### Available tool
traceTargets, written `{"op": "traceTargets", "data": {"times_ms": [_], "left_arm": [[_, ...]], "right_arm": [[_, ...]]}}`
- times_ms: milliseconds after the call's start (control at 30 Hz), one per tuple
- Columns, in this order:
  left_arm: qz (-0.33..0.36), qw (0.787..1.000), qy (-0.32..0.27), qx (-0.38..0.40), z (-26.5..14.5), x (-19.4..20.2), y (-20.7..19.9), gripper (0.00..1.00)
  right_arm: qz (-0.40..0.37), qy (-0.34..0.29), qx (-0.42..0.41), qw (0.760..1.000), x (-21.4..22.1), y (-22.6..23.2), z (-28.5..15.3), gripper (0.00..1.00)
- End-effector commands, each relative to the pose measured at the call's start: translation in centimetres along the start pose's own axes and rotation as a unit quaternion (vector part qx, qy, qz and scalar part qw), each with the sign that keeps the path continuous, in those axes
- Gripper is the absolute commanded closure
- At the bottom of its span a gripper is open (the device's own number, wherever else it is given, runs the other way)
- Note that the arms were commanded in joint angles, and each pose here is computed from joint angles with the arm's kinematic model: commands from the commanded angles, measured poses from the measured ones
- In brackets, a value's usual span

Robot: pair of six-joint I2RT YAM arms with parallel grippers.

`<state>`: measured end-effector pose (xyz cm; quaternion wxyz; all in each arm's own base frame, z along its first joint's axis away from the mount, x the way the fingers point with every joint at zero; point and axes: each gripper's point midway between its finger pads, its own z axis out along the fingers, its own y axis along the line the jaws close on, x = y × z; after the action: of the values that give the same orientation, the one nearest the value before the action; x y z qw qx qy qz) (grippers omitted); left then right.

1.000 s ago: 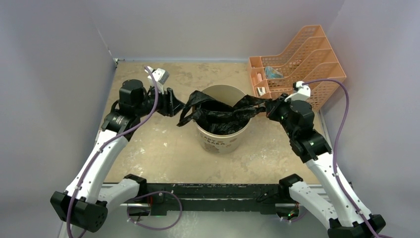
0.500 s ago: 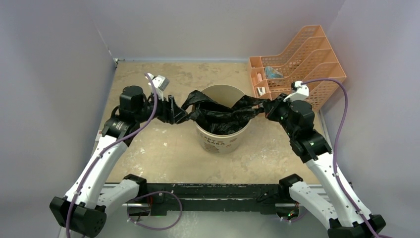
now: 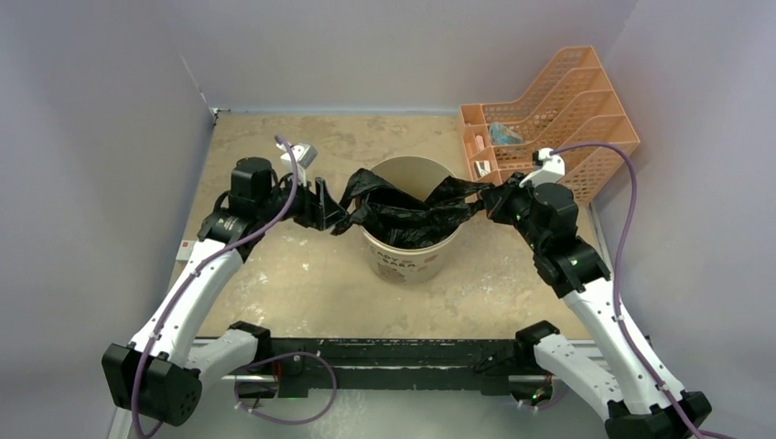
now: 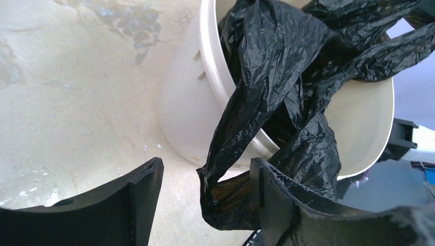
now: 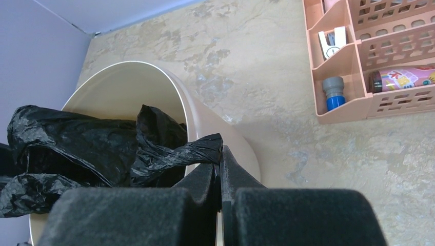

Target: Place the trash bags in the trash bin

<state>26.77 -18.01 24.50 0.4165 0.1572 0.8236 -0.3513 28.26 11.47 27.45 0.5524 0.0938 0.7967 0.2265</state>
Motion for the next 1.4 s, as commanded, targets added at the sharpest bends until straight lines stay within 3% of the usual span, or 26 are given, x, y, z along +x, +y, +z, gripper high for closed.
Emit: {"op": "traceTargets", "data": {"times_ms": [0,200,400,467,533,767,900,1067,1167,1267,1367], "left_arm": [[-0.009,0.997,0.001,0.073,0.5,0.3,-1.6,0.37],[-0.021,0.993,0.005,0.115,1.1,0.6,-2.0,0.46],[-0.030,0.992,0.000,0.122,1.1,0.3,-1.6,0.76],[-0.022,0.994,-0.011,0.104,0.9,-0.1,-1.2,0.91],[-0.014,0.997,-0.020,0.076,0.7,-0.6,-0.5,1.00],[-0.044,0.996,-0.057,-0.059,0.1,-3.0,3.7,1.00],[-0.059,0.990,-0.083,-0.096,-0.6,-4.0,6.2,1.00],[-0.075,0.996,-0.034,-0.018,1.4,-1.1,5.3,1.00],[-0.078,0.995,-0.015,0.068,1.8,0.6,3.1,1.00],[-0.087,0.992,0.002,0.095,2.0,1.7,2.5,1.00],[-0.074,0.992,-0.009,0.097,1.5,1.2,2.0,1.00]], "right_arm": [[-0.004,-0.020,-0.025,0.999,-1.7,1.4,-0.2,1.00],[-0.006,-0.016,-0.032,0.999,-1.8,1.7,-0.2,0.99],[-0.006,-0.022,-0.028,0.999,-2.1,1.6,-0.3,1.00],[-0.008,-0.027,-0.019,0.999,-2.3,1.3,-0.2,1.00],[-0.008,-0.036,-0.005,0.999,-2.7,0.9,-0.3,1.00],[0.018,-0.077,0.070,0.994,-5.1,-1.1,-0.9,1.00],[0.002,-0.054,0.131,0.990,-3.5,-3.7,0.1,1.00],[0.023,-0.017,0.121,0.992,0.5,-4.6,1.0,1.00],[0.024,0.007,0.110,0.994,2.5,-4.8,1.6,1.00],[0.012,0.023,0.119,0.993,3.2,-5.2,1.8,1.00],[0.016,-0.012,0.123,0.992,1.3,-5.1,0.9,0.86]]}}
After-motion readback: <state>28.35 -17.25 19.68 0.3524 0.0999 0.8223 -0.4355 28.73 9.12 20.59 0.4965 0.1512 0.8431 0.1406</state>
